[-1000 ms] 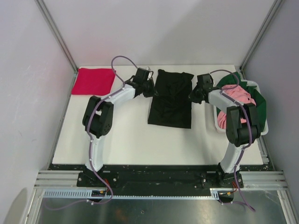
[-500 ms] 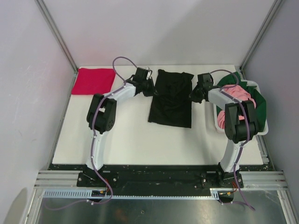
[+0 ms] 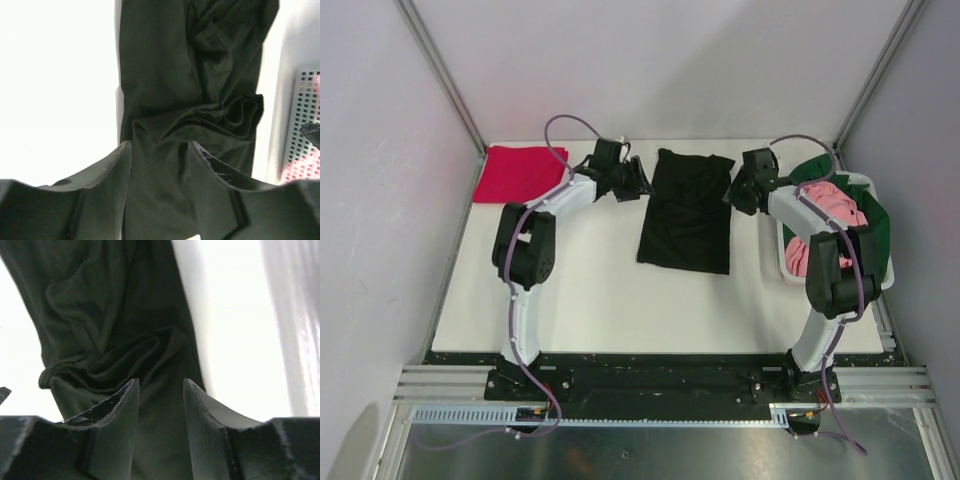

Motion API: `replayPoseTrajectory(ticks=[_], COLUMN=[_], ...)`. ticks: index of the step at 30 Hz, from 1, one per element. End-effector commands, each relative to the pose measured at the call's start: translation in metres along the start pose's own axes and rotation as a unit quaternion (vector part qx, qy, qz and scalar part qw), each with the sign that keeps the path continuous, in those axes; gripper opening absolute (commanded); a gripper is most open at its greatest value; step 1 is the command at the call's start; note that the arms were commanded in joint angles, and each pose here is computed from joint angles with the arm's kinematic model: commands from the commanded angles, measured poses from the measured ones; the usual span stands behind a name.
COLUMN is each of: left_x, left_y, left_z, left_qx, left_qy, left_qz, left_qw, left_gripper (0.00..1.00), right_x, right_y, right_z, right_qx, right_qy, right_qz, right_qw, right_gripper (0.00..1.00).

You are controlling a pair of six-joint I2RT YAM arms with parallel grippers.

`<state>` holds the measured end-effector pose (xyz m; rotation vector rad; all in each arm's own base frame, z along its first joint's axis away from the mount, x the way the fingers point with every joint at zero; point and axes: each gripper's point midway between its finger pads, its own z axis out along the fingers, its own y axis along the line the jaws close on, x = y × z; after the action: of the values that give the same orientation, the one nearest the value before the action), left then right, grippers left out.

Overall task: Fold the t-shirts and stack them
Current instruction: Fold the folded rectangular tshirt in 1/3 of the way

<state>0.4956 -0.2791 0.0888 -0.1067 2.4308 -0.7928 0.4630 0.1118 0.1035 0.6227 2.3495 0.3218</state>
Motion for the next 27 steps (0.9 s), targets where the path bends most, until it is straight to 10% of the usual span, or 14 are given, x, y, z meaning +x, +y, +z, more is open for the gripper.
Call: replayPoseTrajectory(ticks=[1, 12, 27], left_x=[-0.014, 0.053, 0.051], left_y=[-0.037, -0.035, -0.037], left_z=[-0.043, -0.032, 0.006], left_qx=[0.048, 0.05, 0.078], left_qy=[-0.027, 0.049, 0.077], left_qz=[0.037, 0.021, 0.017], left_qw=[0.998, 0.997, 0.994], left_gripper=[0.48, 0.08, 0.19], right_x=[-0.005, 0.059, 0.029], right_y=[0.037, 0.076, 0.1], right_z=[-0.035, -0.001, 0.064], right_qx=[-0.026, -0.075, -0.049], right_qy=[-0.031, 0.028, 0.03], right_qz=[-0.055, -0.101, -0.102], right_qw=[0.998, 0.992, 0.993], right_gripper=[0.41, 0.22, 0.27])
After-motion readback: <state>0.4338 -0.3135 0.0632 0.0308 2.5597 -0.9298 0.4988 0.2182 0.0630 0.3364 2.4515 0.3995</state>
